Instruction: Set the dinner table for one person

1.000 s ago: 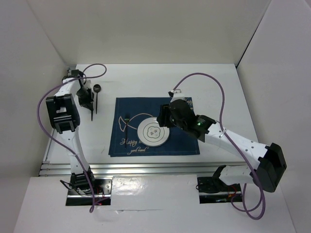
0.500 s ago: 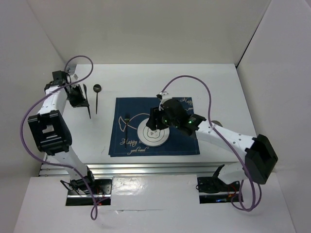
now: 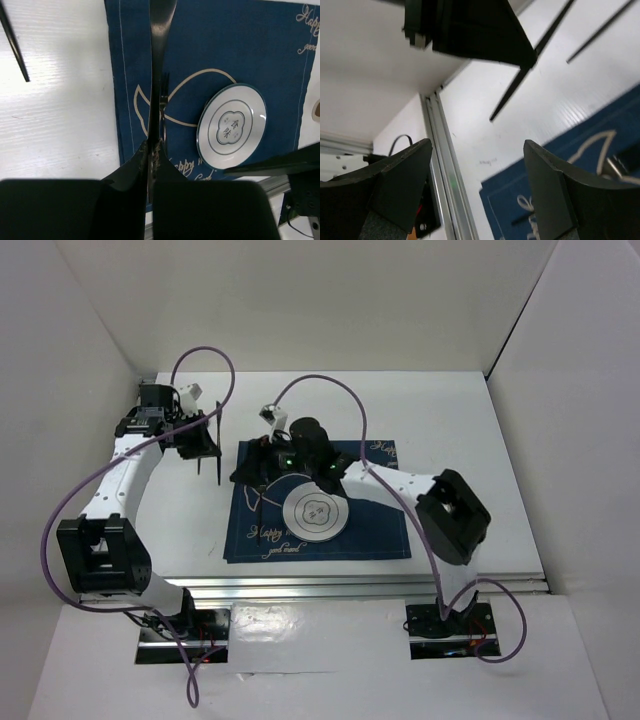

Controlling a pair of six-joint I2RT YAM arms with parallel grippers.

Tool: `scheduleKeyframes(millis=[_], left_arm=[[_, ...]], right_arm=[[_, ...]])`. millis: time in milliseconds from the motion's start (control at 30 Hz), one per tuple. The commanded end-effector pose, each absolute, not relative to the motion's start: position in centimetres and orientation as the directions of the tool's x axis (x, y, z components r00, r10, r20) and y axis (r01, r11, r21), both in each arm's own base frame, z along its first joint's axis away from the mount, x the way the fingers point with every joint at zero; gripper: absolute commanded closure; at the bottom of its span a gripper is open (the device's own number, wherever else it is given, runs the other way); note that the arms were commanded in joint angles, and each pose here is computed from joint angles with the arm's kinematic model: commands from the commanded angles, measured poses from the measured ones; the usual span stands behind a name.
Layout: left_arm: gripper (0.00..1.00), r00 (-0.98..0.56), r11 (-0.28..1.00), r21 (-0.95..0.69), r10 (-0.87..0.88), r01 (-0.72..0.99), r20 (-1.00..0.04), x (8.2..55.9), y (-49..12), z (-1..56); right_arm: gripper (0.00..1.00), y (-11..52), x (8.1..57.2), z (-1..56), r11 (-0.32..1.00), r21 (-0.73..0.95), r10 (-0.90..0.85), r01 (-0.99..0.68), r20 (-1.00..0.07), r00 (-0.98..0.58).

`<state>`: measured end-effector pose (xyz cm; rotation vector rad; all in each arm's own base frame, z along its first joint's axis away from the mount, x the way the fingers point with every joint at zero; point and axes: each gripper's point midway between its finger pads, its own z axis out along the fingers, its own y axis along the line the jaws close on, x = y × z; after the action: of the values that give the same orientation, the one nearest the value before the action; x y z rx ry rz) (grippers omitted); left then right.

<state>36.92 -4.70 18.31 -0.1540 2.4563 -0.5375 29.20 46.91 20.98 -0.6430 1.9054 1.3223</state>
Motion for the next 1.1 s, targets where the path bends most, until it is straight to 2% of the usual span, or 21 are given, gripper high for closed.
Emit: scheduleKeyframes(millis=[0, 100, 300, 433, 467, 600, 633, 767, 833, 867, 1067], left_arm=[[1.00, -0.779, 0.902, -0.430, -0.238, 0.044, -0.580, 36.6, -5.5, 20.5], [1.00, -0.788, 0.903, -0.425, -0.221, 0.056, -0.575, 36.2, -6.5, 20.3], [1.00, -0.791, 0.898, -0.436, -0.225, 0.058, -0.569, 36.0, -7.3, 20.7], [1.00, -0.802, 0.886, -0.460, -0.232, 0.060, -0.551, 35.7, -7.7, 20.4], [1.00, -0.802, 0.883, -0.466, -0.241, 0.052, -0.547, 35.5, -7.8, 20.5], [1.00, -0.797, 0.883, -0.466, -0.241, 0.056, -0.553, 35.4, -7.8, 20.5], [1.00, -0.797, 0.883, -0.466, -0.241, 0.056, -0.553, 35.4, -7.8, 20.5], [1.00, -0.801, 0.872, -0.485, -0.247, 0.061, -0.545, 35.3, -8.1, 20.6], [1.00, -0.801, 0.872, -0.485, -0.247, 0.061, -0.545, 35.3, -8.1, 20.6], [1.00, -0.802, 0.872, -0.485, -0.247, 0.060, -0.544, 35.3, -8.1, 20.4], [1.00, -0.806, 0.862, -0.503, -0.253, 0.064, -0.536, 34.9, -8.5, 20.5]], right_arm=[[0.19, 50.0, 29.2, 25.9, 0.156, 0.577, 0.118, -0.802, -0.817, -0.565], [0.24, 51.5, 30.3, 25.1, 0.139, 0.622, 0.139, -0.771, -0.783, -0.607], [0.29, 52.3, 30.7, 22.3, 0.191, 0.673, 0.112, -0.714, -0.738, -0.665], [0.44, 52.6, 30.9, 21.9, 0.184, 0.686, 0.121, -0.704, -0.727, -0.676], [0.54, 52.8, 31.0, 21.9, 0.178, 0.691, 0.128, -0.701, -0.723, -0.679], [0.78, 53.0, 31.6, 21.8, 0.206, 0.703, 0.135, -0.681, -0.710, -0.692], [0.79, 53.0, 31.6, 21.8, 0.206, 0.703, 0.135, -0.681, -0.709, -0.692], [0.81, 53.0, 31.7, 20.7, 0.228, 0.718, 0.126, -0.658, -0.692, -0.711], [0.77, 53.0, 31.8, 20.2, 0.232, 0.728, 0.124, -0.645, -0.680, -0.723], [0.71, 53.1, 31.6, 20.2, 0.226, 0.729, 0.117, -0.646, -0.679, -0.725], [0.65, 53.5, 31.7, 19.5, 0.222, 0.744, 0.111, -0.631, -0.662, -0.741]])
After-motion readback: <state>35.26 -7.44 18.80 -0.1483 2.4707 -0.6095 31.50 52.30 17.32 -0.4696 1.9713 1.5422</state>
